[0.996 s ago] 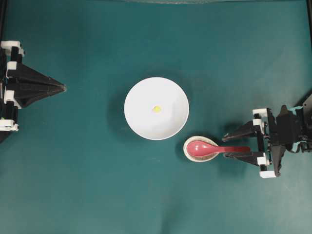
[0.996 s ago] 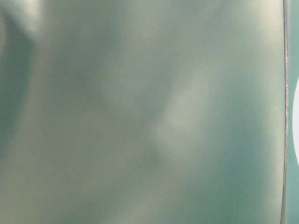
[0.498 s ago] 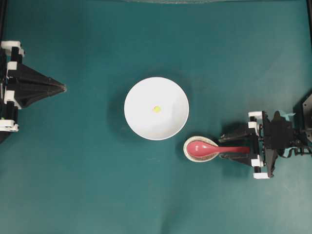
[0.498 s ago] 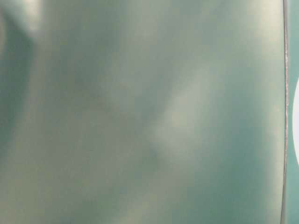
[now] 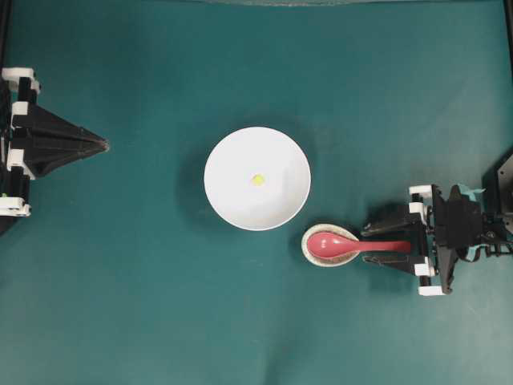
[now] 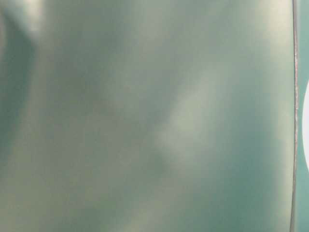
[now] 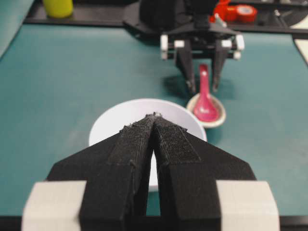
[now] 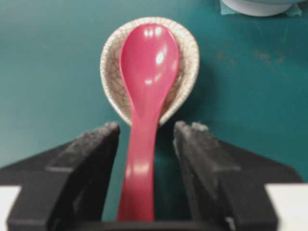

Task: Scoop the yellow hexagonal prism block from the bowl with a spoon using the right arm.
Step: 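Close the right gripper on the pink spoon handle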

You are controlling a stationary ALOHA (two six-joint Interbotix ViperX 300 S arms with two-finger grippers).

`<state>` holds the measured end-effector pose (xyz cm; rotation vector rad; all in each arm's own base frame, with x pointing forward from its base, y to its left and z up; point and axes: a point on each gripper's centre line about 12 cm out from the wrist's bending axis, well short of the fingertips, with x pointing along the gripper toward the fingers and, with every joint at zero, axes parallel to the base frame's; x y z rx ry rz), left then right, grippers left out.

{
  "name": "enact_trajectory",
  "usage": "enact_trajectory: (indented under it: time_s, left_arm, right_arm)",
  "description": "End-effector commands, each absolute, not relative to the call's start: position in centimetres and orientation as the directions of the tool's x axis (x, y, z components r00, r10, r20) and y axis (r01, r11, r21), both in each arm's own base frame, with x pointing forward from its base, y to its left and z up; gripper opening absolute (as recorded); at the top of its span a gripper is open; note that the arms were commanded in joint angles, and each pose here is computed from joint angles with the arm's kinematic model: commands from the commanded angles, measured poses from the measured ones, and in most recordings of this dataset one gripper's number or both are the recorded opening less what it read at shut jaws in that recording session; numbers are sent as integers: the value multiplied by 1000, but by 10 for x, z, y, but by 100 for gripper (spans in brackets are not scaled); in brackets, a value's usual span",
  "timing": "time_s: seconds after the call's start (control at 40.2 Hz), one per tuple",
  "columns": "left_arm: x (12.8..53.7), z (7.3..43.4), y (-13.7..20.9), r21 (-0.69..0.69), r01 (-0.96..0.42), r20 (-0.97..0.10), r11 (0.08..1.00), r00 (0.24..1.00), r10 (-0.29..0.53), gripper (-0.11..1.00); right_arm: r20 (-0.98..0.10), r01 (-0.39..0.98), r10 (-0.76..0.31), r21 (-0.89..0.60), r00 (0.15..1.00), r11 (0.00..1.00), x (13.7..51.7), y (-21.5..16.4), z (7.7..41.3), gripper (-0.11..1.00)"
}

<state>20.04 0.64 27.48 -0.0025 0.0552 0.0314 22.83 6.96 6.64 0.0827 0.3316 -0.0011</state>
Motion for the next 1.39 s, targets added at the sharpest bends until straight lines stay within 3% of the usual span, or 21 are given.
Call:
enact_trajectory:
  time_s: [0.0,0.647,0.996,1.369]
  left_arm:
    - [203,281,6,0,-31,-40,1000,999,31,-1]
    - [203,281,6,0,-31,-40,1000,999,31,-1]
    - [203,281,7,-2,-33,-40,999,999,33,-1]
    - [203,281,7,0,-32,-40,999,999,32,-1]
  right_arm:
    - [-316,13,15,87,949,996,229,71,69,55]
    - [-315,10,17,84,949,996,229,71,69,55]
    - [-314,7,17,77,949,997,230,72,69,46]
    - [-311,0,19,63,950,998,231,72,69,45]
